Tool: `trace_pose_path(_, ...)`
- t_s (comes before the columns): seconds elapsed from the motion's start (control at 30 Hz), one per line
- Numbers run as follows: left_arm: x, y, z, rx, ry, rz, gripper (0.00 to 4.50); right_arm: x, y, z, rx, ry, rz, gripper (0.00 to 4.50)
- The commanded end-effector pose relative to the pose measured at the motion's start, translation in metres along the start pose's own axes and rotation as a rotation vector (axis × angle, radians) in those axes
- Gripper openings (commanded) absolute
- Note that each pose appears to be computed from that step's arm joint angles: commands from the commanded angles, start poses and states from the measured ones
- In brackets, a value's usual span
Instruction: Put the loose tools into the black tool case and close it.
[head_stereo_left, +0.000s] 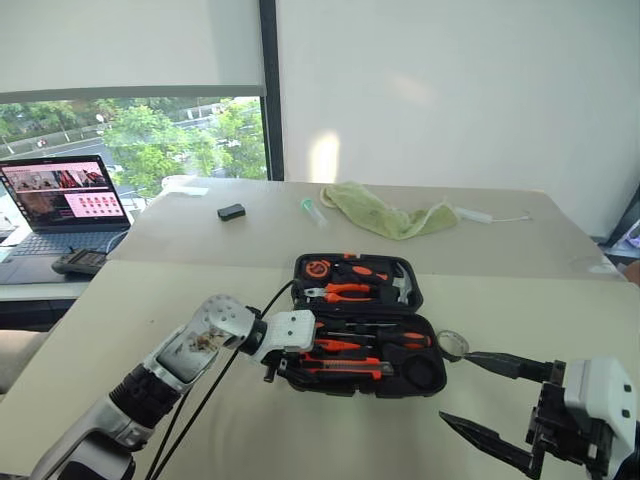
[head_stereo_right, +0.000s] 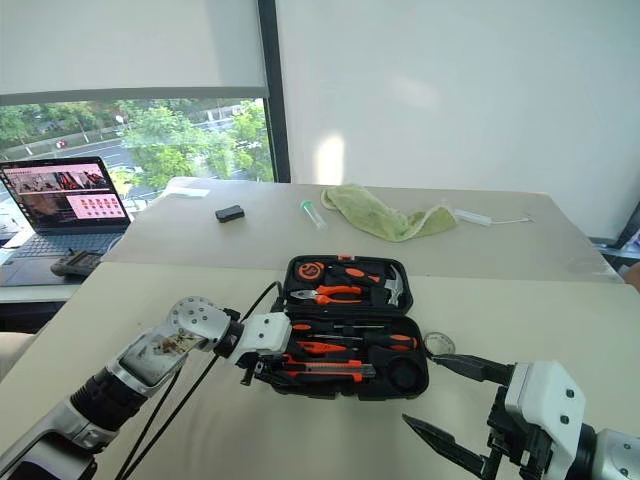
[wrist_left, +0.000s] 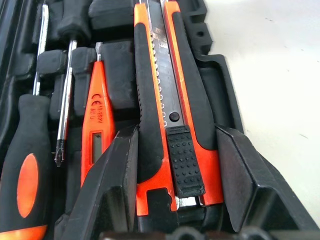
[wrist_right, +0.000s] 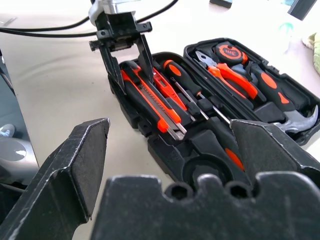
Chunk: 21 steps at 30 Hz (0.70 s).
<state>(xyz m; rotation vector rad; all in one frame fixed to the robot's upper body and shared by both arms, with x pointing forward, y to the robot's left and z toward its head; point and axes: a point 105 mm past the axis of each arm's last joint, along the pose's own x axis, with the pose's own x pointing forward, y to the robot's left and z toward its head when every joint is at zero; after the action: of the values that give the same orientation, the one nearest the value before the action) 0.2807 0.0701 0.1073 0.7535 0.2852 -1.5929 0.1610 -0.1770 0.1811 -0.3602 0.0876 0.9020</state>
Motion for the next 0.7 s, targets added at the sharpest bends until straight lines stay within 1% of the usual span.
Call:
trace_pose_path(0.03,0.002,0.003,-0.004,0.019,0.035,-0.014,1.77,0.0,0.001,0.007,-0.043,-0.011,-0.014,4.5)
trace_pose_path(0.17,0.007,0.014,0.0,0.041,0.043,0.004,1.77,-0.002,-0.001,0.005,-0.044,0.002,-0.017,4.5)
trace_pose_path(0.47,0.011,0.01,0.004,0.043,0.016,-0.014,1.77,-0.003,-0.003,0.005,-0.055,0.009,-0.026,4.5)
trace_pose_path(0.63,0.012,0.009,0.001,0.02,0.022,-0.024,1.77,-0.002,-0.004,0.005,-0.059,0.008,-0.029,4.5)
trace_pose_path(0.7,0.01,0.01,0.002,0.001,0.008,-0.02,2.79,-0.002,-0.004,0.005,-0.059,0.009,-0.028,4.5)
